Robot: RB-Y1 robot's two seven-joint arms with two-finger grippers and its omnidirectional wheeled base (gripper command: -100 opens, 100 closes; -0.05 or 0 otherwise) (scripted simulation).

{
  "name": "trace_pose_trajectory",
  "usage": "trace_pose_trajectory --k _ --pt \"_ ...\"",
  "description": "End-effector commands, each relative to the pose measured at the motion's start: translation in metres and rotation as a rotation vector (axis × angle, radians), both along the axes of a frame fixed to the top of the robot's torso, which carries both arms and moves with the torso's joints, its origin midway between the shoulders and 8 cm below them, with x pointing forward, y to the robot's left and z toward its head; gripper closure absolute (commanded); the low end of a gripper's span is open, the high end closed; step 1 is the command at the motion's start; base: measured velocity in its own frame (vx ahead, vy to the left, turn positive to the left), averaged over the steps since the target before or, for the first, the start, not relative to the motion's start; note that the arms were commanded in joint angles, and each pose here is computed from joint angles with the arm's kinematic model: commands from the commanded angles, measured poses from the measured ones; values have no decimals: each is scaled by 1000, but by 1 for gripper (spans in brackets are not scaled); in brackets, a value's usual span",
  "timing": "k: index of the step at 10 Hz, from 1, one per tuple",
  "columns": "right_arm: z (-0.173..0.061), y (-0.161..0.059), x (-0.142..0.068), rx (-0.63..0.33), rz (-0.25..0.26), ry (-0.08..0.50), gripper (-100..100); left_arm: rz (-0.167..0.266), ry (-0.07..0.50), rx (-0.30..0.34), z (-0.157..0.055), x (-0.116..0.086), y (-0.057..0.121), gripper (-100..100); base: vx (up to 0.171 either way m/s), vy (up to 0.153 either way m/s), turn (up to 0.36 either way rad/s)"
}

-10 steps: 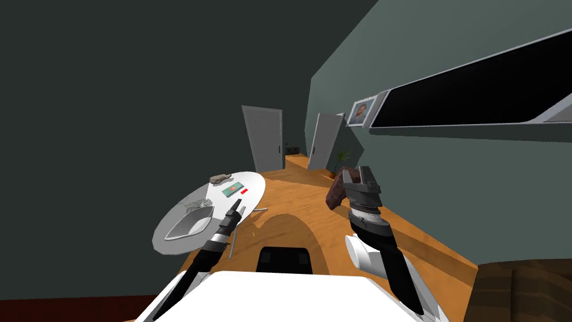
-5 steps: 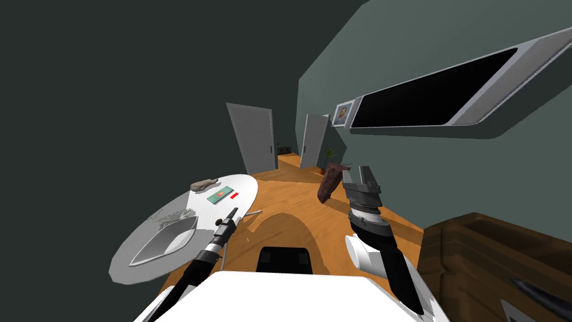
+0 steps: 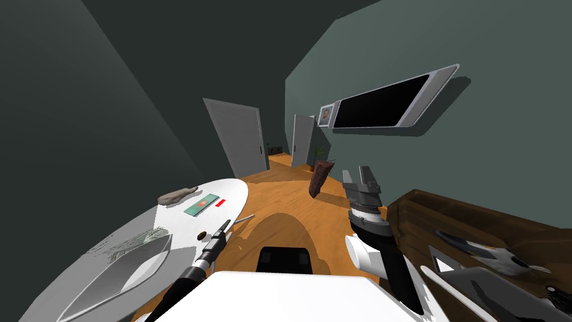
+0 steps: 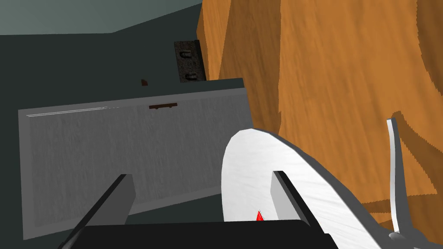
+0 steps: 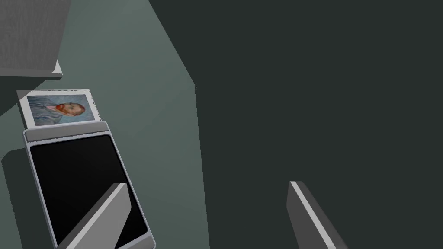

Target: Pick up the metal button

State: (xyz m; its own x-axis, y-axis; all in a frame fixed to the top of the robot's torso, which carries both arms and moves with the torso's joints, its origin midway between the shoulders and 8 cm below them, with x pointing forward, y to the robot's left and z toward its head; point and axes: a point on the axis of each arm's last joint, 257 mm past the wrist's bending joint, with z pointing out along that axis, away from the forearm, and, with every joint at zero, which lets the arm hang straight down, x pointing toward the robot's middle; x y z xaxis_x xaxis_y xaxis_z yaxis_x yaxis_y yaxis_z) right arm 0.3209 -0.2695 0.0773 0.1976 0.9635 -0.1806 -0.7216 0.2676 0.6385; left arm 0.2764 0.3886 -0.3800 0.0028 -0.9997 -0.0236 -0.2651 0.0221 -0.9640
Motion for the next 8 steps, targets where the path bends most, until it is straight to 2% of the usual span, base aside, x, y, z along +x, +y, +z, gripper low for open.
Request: trace_pose_trajectory --k 1,3,4,5,8 --pt "0 0 0 0 0 0 0 16 39 -3 -16 -8 11 -100 -9 -8 -176" --pt "0 0 0 0 0 0 0 24 55 1 -22 -13 15 -100 -1 -1 24" --pt "0 0 0 0 0 0 0 48 107 -8 -37 -27 29 -100 -2 -11 -262" --pt "0 0 0 0 0 0 0 54 119 -5 -41 -30 32 -100 -6 -6 -229" --pt "0 0 0 0 0 0 0 121 238 -12 -75 -67 67 -100 -3 -10 -256"
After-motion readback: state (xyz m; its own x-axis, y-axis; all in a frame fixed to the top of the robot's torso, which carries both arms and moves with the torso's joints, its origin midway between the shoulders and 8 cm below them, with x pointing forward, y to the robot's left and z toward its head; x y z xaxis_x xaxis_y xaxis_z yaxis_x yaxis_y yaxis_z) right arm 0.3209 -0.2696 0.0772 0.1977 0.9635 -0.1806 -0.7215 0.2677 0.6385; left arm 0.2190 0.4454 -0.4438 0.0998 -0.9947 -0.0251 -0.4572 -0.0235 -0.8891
